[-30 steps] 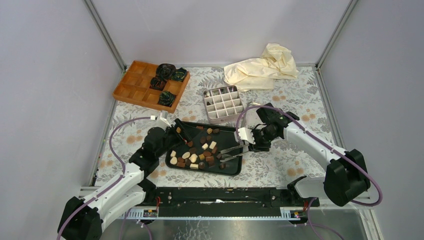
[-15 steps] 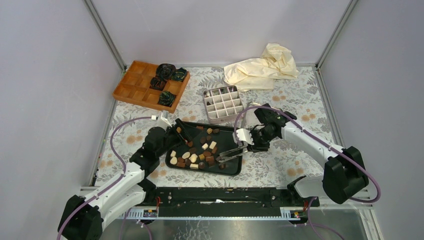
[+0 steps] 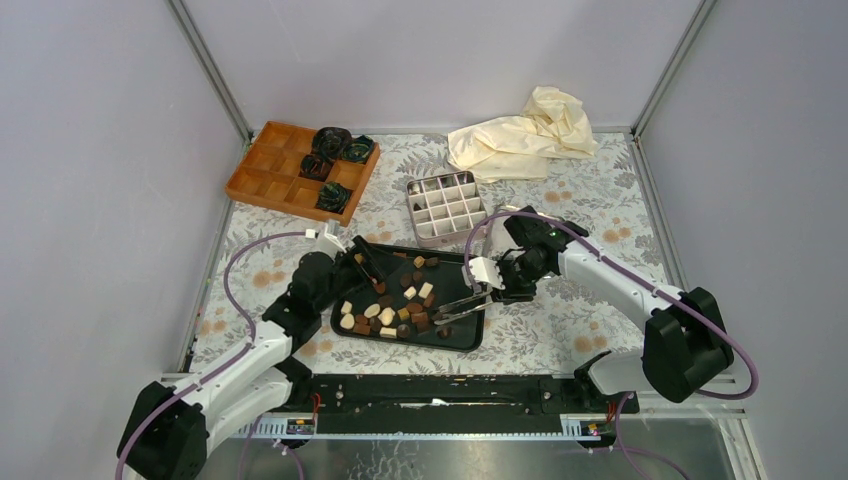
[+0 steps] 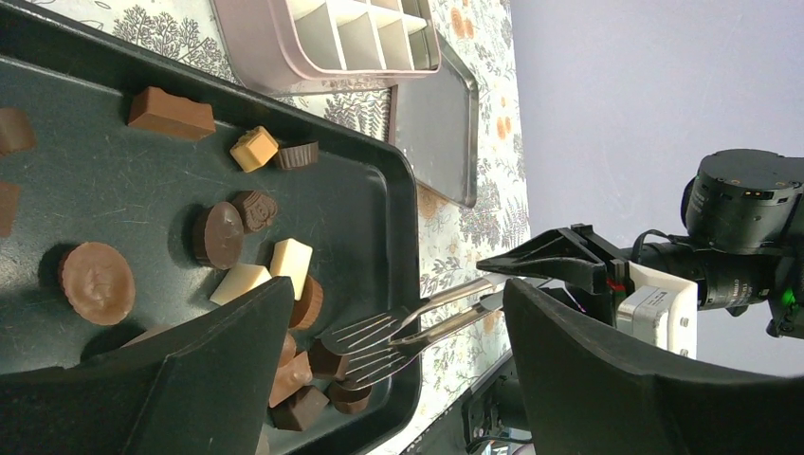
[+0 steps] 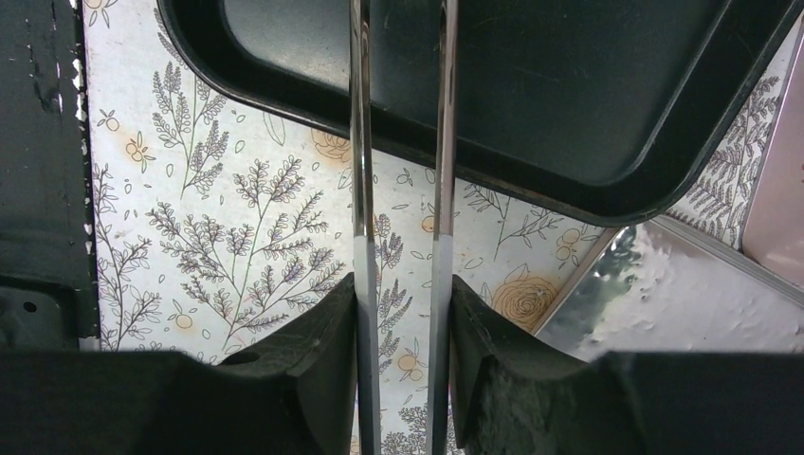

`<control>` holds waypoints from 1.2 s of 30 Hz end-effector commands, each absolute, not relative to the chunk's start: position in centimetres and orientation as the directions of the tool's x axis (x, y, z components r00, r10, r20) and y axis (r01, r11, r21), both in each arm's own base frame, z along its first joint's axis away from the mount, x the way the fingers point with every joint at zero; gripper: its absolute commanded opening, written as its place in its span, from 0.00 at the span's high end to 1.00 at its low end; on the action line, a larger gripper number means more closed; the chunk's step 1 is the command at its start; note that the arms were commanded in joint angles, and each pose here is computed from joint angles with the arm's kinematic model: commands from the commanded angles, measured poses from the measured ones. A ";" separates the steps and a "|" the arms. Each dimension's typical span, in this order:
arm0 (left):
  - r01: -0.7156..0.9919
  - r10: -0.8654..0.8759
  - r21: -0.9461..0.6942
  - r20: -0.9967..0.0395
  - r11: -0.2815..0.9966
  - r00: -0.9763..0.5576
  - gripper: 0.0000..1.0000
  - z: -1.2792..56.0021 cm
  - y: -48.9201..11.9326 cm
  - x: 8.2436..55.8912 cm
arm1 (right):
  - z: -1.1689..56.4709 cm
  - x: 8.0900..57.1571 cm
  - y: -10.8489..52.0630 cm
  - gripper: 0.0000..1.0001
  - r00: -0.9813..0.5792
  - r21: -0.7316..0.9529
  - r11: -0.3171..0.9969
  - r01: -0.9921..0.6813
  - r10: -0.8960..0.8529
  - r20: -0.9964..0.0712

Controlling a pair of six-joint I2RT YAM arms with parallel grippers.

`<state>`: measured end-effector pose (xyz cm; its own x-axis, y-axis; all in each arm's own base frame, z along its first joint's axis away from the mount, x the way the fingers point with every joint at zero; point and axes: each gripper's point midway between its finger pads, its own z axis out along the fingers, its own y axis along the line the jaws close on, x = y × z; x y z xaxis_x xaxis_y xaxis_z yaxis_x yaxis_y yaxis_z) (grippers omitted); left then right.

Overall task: Pack the chocolate
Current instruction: Pick up the fake chocolate from the plate.

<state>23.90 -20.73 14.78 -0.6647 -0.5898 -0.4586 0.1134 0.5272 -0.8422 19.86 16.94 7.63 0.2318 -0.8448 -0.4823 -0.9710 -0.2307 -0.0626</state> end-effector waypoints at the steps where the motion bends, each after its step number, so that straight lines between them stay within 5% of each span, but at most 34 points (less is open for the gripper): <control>1: 0.153 -0.595 -0.857 -0.459 0.492 -0.659 0.12 16.0 -21.3 24.3 | 9.6 20.7 17.8 0.87 0.251 -0.128 -0.216 -0.968 -0.828 -0.500; 4: 0.138 -0.597 -0.860 -0.447 0.491 -0.666 0.15 15.6 -21.5 24.5 | 10.0 20.5 17.8 1.00 0.205 -0.122 -0.166 -0.979 -0.829 -0.520; 12: 0.073 -0.590 -0.848 -0.424 0.524 -0.687 0.27 14.2 -21.8 25.5 | 9.9 19.9 17.5 1.00 0.040 -0.095 0.016 -0.995 -0.826 -0.562; 23: 0.047 -0.548 -0.809 -0.438 0.586 -0.713 0.26 13.0 -22.8 27.8 | 9.8 19.2 16.2 1.00 -0.173 0.035 0.192 -0.981 -0.776 -0.606; 36: -0.096 -0.527 -0.599 -0.604 0.795 -0.598 0.40 11.2 -21.0 36.2 | 13.5 18.9 14.7 1.00 -0.349 0.206 0.307 -0.929 -0.542 -0.765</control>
<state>32.74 -22.26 11.45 -0.6602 -0.5545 -0.5066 -0.0554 0.7086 -0.7034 19.31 13.62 11.24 -0.3268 -0.6519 -0.6843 -0.9368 0.3190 0.1435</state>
